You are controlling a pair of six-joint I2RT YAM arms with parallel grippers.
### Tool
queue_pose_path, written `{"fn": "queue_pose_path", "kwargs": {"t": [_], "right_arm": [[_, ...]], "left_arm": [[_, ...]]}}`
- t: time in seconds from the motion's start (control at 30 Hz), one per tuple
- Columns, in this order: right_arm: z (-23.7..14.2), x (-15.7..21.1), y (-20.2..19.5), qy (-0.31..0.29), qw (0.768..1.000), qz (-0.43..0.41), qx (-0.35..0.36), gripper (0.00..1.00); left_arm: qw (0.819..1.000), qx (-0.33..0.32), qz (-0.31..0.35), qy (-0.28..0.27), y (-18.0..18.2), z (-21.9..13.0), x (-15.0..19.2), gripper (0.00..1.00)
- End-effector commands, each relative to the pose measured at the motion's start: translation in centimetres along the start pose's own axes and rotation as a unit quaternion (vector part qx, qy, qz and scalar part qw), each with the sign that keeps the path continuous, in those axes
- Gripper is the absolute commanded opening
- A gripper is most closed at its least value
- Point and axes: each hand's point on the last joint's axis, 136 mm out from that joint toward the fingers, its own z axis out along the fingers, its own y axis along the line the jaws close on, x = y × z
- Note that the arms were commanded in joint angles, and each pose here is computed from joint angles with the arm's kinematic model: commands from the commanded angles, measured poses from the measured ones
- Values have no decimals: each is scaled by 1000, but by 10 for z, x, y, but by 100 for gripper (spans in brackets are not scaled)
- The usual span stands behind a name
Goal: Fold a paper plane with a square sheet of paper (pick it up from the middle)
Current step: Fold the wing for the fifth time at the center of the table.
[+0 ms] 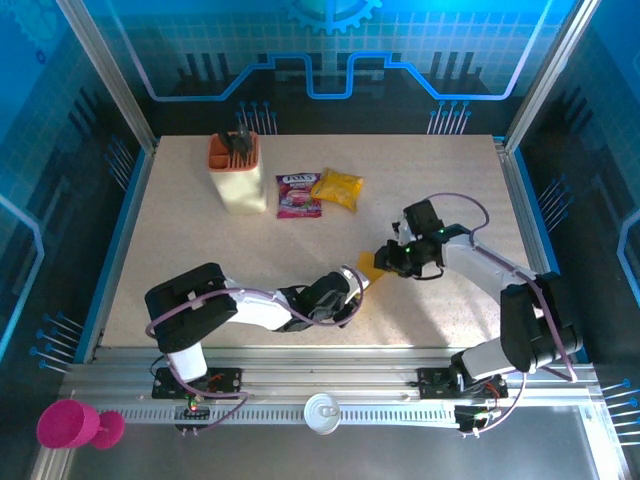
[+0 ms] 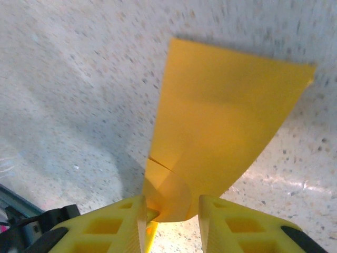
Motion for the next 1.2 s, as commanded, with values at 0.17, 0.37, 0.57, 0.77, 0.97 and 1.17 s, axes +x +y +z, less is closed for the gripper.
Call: {"fn": "queue_pose_path", "kwargs": {"t": [0.17,0.37,0.57,0.77,0.97,1.17], "right_arm": [[9,-20,25,39,996,-70,-42,26],[41,-13,32,93,989,-109,-31,18],[65,-3,23,123,987,-105,-21,11],[82,4,5,140,986,-95,-2,8],[93,9,-9,150,985,-88,17,7],[100,13,-19,159,983,-83,31,4]], "left_arm": [[997,59,-50,7,-13,-3,0,0],[996,64,-63,15,-11,0,6,0],[995,62,-73,14,-8,1,8,0],[995,61,-79,16,-6,2,13,0],[995,54,-84,13,-2,3,16,0],[995,46,-85,8,2,2,17,0]]}}
